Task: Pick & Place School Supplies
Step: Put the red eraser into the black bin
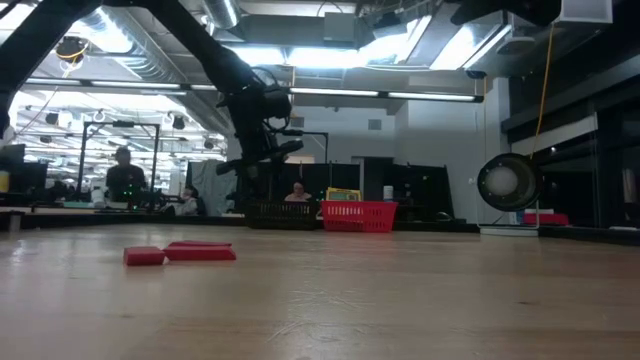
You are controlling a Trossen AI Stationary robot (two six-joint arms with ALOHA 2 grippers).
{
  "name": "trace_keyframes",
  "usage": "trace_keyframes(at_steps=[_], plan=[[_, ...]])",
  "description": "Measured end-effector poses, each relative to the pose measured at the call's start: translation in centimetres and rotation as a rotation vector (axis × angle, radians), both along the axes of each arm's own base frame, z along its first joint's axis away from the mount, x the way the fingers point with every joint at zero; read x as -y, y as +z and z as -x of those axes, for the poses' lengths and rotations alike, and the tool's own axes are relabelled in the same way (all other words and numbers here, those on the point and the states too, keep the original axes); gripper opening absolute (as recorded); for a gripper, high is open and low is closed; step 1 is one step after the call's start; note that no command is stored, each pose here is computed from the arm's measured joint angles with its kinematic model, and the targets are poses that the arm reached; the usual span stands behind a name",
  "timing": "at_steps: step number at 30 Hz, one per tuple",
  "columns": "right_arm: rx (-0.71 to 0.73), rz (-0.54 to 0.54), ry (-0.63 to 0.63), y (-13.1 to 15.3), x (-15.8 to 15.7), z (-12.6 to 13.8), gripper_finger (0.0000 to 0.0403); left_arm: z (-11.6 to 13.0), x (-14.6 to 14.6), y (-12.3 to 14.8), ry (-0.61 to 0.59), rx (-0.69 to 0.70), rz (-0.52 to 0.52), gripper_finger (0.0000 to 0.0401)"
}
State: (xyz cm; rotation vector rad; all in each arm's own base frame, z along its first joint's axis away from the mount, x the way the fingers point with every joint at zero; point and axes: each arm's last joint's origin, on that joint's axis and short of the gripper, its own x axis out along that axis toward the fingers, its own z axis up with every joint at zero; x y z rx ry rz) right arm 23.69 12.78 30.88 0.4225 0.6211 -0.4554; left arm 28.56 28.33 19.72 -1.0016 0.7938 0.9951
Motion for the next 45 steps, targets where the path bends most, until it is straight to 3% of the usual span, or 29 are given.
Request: trace_keyframes(at_steps=[7, 13, 16, 20, 23, 27, 35, 45], plan=[[0.000, 0.000, 0.000, 0.0, 0.0, 0.0, 0.0141, -0.1, 0.0, 0.0, -0.017, 0.010, -0.006, 0.0183], [-0.002, 0.001, -0.001, 0.0, 0.0, 0.0, 0.0141, -0.4, 0.6, 1.6, -0.194, 0.102, -0.025, 0.0178], [-0.012, -0.004, -0.016, -0.1, 0.1, 0.1, 0.0141, -0.5, 2.5, 3.4, -0.462, 0.161, -0.001, 0.0172], [-0.011, 0.008, -0.046, -0.2, 0.1, 0.4, 0.0141, -0.7, 8.7, 4.9, -0.894, 0.207, 0.211, 0.0165], [-0.009, 0.008, -0.061, -0.2, 0.1, 0.5, 0.0141, -1.2, 15.3, 5.2, -1.189, 0.067, 0.321, 0.0158], [-0.006, 0.007, -0.068, -0.2, 0.2, 0.5, 0.0141, -1.4, 23.6, 3.2, -1.477, -0.229, 0.238, 0.0146], [0.005, -0.025, -0.075, -0.2, -0.3, 0.8, 0.0141, -0.9, 32.7, 0.6, -1.485, -0.154, -0.115, 0.0141], [-0.003, -0.034, -0.056, -0.3, -1.0, 1.3, 0.0141, -0.6, 35.2, -1.6, -1.396, -0.069, -0.180, 0.0141]])
